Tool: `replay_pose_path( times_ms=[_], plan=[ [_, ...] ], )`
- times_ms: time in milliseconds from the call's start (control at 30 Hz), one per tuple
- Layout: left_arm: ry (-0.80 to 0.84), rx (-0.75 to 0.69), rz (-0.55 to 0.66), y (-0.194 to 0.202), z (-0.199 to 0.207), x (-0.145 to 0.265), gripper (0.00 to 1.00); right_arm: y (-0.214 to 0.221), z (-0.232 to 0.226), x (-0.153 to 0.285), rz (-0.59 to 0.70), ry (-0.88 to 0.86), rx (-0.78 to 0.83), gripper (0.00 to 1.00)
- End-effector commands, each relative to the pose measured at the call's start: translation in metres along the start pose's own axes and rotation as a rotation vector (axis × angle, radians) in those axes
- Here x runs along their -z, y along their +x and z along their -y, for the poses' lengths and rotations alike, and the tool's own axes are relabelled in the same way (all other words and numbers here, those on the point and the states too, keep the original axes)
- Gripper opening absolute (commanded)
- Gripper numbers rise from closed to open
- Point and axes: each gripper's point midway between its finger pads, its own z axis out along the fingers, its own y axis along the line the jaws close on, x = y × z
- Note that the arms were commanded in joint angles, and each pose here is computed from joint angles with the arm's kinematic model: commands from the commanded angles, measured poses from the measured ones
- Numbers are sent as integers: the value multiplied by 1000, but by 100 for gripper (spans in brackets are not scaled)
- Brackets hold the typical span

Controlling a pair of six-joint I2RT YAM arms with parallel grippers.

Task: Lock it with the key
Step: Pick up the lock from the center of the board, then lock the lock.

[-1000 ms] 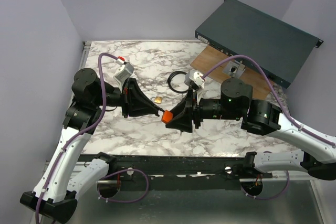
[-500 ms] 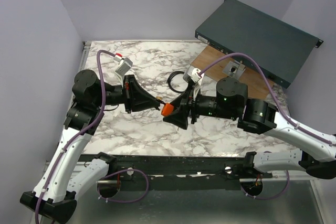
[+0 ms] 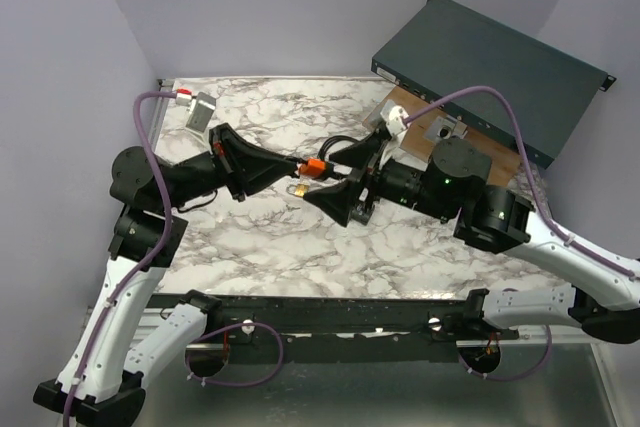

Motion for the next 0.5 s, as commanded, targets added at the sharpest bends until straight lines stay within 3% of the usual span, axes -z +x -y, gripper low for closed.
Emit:
replay_pose_path(
  times_ms=[0,167,467],
  plan=[
    [7,-105,177,-56,28,1,0,-60,6,-3,147,-52,28,100],
    [-21,-76,255,-78,21,4,0,-87,29,4,189,-257,-42,100],
    [20,-24,290,-93,22,2,0,-100,-1,8,243,-600,-24,100]
  ],
)
